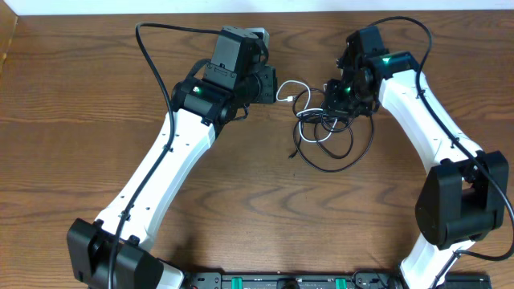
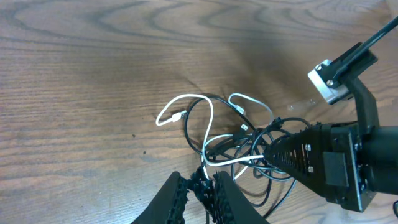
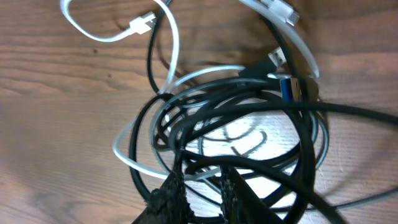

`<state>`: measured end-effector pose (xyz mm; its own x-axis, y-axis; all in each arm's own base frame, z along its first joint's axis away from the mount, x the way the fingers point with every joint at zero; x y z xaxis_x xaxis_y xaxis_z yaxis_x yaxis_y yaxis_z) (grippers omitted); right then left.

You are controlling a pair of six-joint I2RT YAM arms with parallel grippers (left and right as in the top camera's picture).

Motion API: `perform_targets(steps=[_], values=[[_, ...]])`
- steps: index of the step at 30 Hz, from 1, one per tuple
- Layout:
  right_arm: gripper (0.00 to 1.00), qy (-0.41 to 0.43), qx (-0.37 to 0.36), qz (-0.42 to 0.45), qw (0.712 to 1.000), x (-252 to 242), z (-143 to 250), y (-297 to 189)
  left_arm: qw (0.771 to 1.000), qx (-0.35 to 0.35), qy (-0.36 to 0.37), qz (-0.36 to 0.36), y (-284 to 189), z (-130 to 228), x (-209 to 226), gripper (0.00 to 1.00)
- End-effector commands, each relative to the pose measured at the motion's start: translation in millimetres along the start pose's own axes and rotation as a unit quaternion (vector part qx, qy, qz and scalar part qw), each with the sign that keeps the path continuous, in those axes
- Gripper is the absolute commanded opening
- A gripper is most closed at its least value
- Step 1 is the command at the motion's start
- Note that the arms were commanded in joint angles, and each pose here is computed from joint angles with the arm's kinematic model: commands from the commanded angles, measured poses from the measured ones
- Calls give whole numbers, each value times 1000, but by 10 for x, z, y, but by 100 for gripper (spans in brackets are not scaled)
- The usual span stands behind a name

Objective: Untangle cables

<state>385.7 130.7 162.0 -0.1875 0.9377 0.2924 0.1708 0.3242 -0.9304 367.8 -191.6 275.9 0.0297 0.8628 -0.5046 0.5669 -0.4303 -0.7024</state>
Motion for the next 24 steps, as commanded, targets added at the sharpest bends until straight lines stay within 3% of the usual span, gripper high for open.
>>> perform_targets(steps=[1,12,18,24], values=[[17,12,15,17,1000,-76,129,87,1000,-2,-1,-6,37,-36,7,17],[16,13,43,18,999,-86,372,377,1000,23,-4,4,77,49,13,21],[32,11,44,21,999,-96,376,377,998,60,-6,27,70,159,-39,22],[33,14,49,22,998,-106,400,383,993,108,-7,44,128,412,-142,22]])
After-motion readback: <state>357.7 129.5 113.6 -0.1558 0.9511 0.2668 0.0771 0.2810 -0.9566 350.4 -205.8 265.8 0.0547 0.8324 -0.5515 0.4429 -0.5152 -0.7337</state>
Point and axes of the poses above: each gripper's point midway between its finger pads, its own y axis out along the fingers, its own x axis along the line the jaws close on, z = x × y, the point moved 6 cm from there along -y, back along the fingers, and after that the axes turned 15 degrees about -y, right-handed, at the moved point
